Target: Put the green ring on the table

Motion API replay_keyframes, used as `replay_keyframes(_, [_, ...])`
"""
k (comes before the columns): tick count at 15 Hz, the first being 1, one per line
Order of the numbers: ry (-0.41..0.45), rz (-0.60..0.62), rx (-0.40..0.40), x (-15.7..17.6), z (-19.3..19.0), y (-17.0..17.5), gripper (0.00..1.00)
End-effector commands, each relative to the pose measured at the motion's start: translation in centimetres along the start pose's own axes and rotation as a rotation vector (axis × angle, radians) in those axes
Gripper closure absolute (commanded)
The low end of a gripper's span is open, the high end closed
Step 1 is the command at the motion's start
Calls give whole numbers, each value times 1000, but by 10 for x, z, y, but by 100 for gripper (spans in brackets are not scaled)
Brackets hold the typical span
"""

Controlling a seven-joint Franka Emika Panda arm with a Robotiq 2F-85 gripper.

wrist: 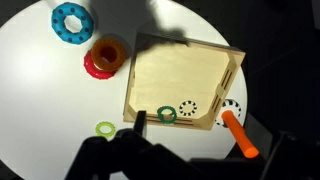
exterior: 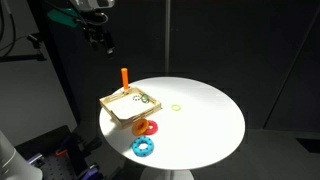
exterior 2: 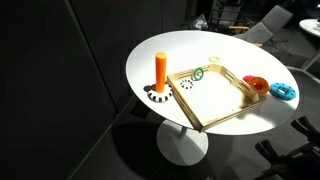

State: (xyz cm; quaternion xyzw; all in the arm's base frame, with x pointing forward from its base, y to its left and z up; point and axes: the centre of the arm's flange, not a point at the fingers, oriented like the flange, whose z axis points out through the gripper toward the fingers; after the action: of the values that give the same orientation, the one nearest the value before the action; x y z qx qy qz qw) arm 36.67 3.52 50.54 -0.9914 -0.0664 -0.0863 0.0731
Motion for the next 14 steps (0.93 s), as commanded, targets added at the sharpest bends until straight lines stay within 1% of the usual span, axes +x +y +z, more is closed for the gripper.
replay_keyframes(1, [0,0,0,0,0,0,0])
replay_keyframes(4, [1,0,0,0,0,0,0])
replay_keyframes(6, [7,8,-20,5,2,2,0])
replay_keyframes(10, [29,17,-42,22,9,5,0])
replay_keyframes(14, [58,20,-71,45,26,9,0])
